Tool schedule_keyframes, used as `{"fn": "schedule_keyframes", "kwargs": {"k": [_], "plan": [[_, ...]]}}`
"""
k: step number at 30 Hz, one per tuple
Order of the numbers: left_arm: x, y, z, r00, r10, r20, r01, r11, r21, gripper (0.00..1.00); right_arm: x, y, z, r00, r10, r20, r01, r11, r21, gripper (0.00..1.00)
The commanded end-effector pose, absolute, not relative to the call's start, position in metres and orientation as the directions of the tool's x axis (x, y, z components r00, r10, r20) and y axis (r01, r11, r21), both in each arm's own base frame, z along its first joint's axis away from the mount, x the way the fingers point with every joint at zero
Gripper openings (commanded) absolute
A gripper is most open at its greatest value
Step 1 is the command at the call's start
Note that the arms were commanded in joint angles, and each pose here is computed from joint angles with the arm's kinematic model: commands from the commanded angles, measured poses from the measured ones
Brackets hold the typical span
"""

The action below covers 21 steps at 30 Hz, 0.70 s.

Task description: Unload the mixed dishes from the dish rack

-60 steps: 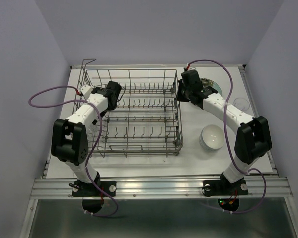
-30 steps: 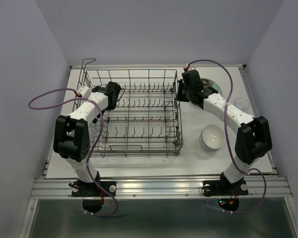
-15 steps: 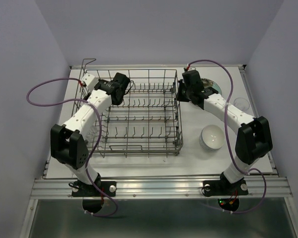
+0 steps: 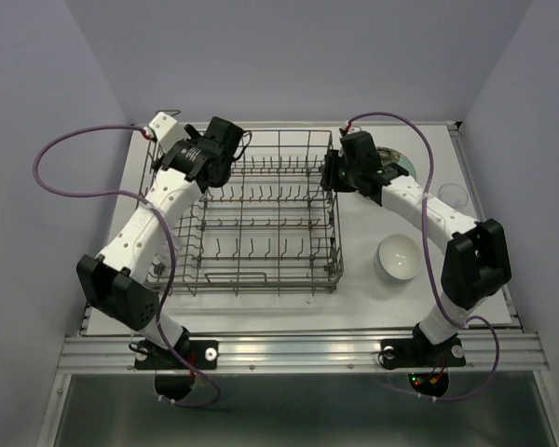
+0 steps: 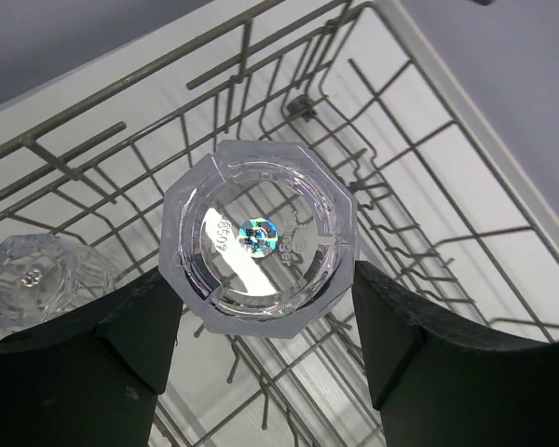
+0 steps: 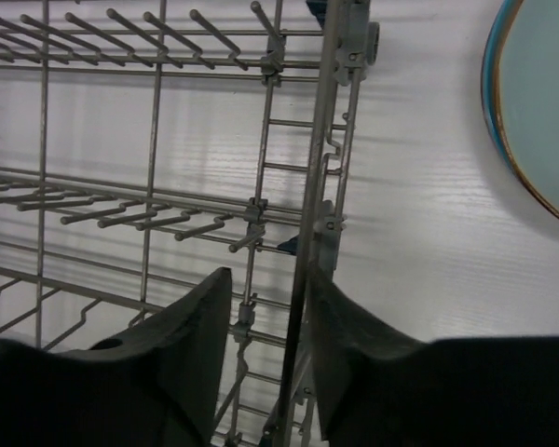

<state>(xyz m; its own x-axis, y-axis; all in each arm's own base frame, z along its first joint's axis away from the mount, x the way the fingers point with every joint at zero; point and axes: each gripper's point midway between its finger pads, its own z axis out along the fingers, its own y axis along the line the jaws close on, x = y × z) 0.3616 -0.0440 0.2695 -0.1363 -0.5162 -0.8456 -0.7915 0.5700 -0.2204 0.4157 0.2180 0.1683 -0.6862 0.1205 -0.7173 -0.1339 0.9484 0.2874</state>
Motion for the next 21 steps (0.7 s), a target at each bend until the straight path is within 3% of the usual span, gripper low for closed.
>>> {"fn": "schedule_keyframes", "kwargs": {"k": [1, 2, 4, 7, 11, 15, 18, 21], "plan": [[0.356, -0.055, 0.356, -0.032, -0.527, -0.849, -0.635, 0.666, -0.39, 0.0, 0.417, 0.237, 0.237, -0.592, 0.146, -0.792, -0.236, 0.909, 0.345, 0.56], [0.357, -0.066, 0.373, -0.03, -0.551, -0.834, -0.55, 0.706, -0.446, 0.0, 0.418, 0.237, 0.257, -0.559, 0.161, -0.813, -0.249, 0.903, 0.35, 0.79], [0.358, -0.079, 0.39, -0.034, -0.577, -0.816, -0.443, 0.741, -0.505, 0.0, 0.417, 0.234, 0.277, -0.523, 0.18, -0.833, -0.254, 0.9, 0.354, 0.99], [0.356, -0.108, 0.42, -0.055, -0.636, -0.77, -0.229, 0.759, -0.61, 0.0, 0.411, 0.226, 0.314, -0.452, 0.214, -0.866, -0.263, 0.896, 0.359, 1.0], [0.346, -0.152, 0.45, -0.14, -0.66, -0.738, 0.051, 0.74, -0.671, 0.0, 0.382, 0.234, 0.351, -0.401, 0.241, -0.884, -0.395, 0.825, 0.404, 1.0], [0.34, -0.185, 0.458, -0.234, -0.66, -0.714, 0.193, 0.688, -0.7, 0.0, 0.324, 0.27, 0.38, -0.369, 0.217, -0.904, -0.7, 0.575, 0.424, 1.0], [0.334, -0.208, 0.459, -0.31, -0.654, -0.69, 0.28, 0.631, -0.724, 0.0, 0.289, 0.289, 0.4, -0.327, 0.231, -0.916, -0.844, 0.365, 0.393, 1.0], [0.327, -0.227, 0.458, -0.382, -0.654, -0.653, 0.33, 0.563, -0.758, 0.0, 0.276, 0.296, 0.416, -0.298, 0.252, -0.921, -0.895, 0.262, 0.361, 1.0]]}}
